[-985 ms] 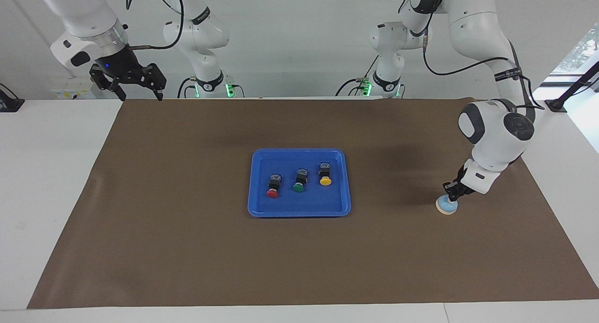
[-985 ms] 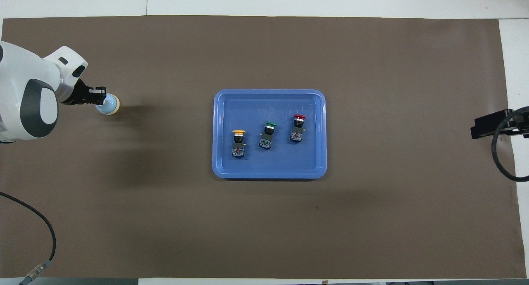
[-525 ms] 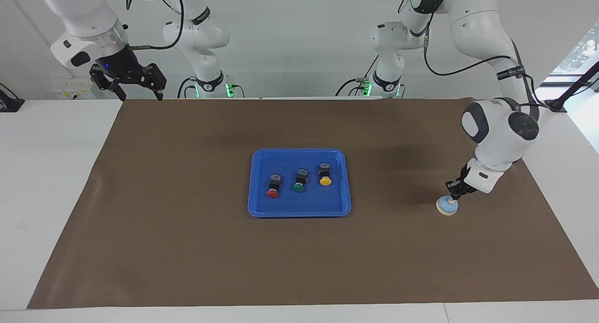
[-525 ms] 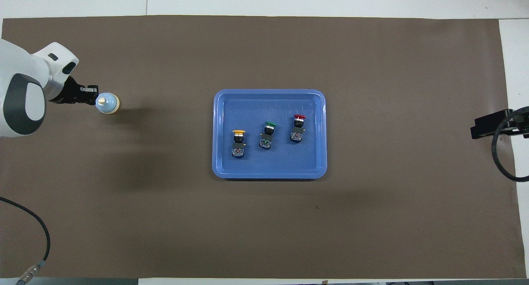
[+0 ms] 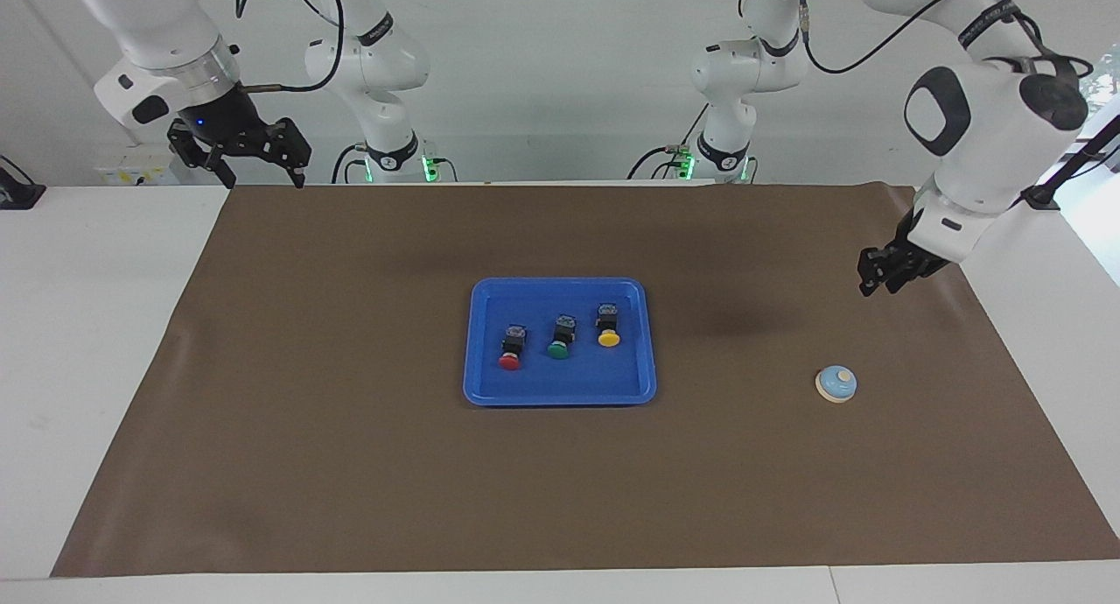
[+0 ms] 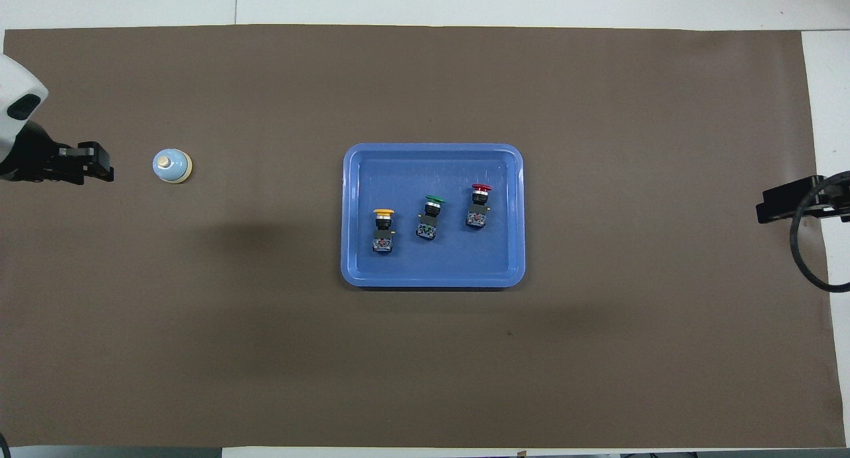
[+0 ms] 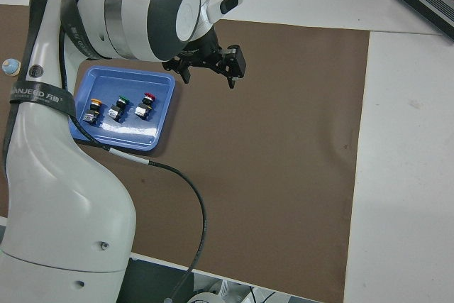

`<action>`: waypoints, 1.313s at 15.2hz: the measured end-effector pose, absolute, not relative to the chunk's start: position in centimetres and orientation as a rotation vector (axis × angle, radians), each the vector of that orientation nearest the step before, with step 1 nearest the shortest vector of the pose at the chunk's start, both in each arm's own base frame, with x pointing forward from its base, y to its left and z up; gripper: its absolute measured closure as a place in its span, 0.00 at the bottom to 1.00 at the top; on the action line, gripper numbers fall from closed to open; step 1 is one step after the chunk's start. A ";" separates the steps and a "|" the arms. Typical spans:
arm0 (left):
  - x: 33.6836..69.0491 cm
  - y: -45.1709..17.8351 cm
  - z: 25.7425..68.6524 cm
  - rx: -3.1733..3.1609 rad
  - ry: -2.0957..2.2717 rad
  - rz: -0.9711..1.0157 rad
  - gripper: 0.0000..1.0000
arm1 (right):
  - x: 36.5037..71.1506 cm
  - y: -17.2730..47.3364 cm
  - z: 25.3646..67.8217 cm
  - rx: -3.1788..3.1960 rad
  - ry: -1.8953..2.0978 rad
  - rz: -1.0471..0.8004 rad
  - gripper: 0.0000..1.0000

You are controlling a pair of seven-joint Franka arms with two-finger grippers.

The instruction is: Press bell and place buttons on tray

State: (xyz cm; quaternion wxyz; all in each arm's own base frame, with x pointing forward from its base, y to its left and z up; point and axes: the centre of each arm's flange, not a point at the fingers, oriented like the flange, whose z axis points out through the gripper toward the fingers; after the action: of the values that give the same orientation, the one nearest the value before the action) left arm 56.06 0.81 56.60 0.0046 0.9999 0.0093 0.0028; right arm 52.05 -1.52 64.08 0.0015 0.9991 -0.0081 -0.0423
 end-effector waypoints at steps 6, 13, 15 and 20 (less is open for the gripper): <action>52.4 -0.2 62.3 3.134 0.001 0.003 0.00 | 52.0 -1.5 64.1 3.136 -0.025 -0.133 0.00; 53.9 -2.0 61.8 3.130 -0.052 -0.091 0.00 | 52.0 -1.5 64.1 3.136 -0.025 -0.132 0.00; 53.9 -2.5 61.7 3.130 -0.067 -0.095 0.00 | 52.0 -1.5 64.1 3.136 -0.025 -0.132 0.00; 53.9 -2.8 61.7 3.130 -0.076 -0.095 0.00 | 52.0 -1.5 64.1 3.136 -0.025 -0.132 0.00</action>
State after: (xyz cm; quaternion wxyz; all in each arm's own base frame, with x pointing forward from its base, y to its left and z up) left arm 53.87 -2.81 61.73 0.0046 0.9992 -0.0241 -0.0303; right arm 52.03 -1.52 64.10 0.0015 0.9991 -0.0081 -0.0421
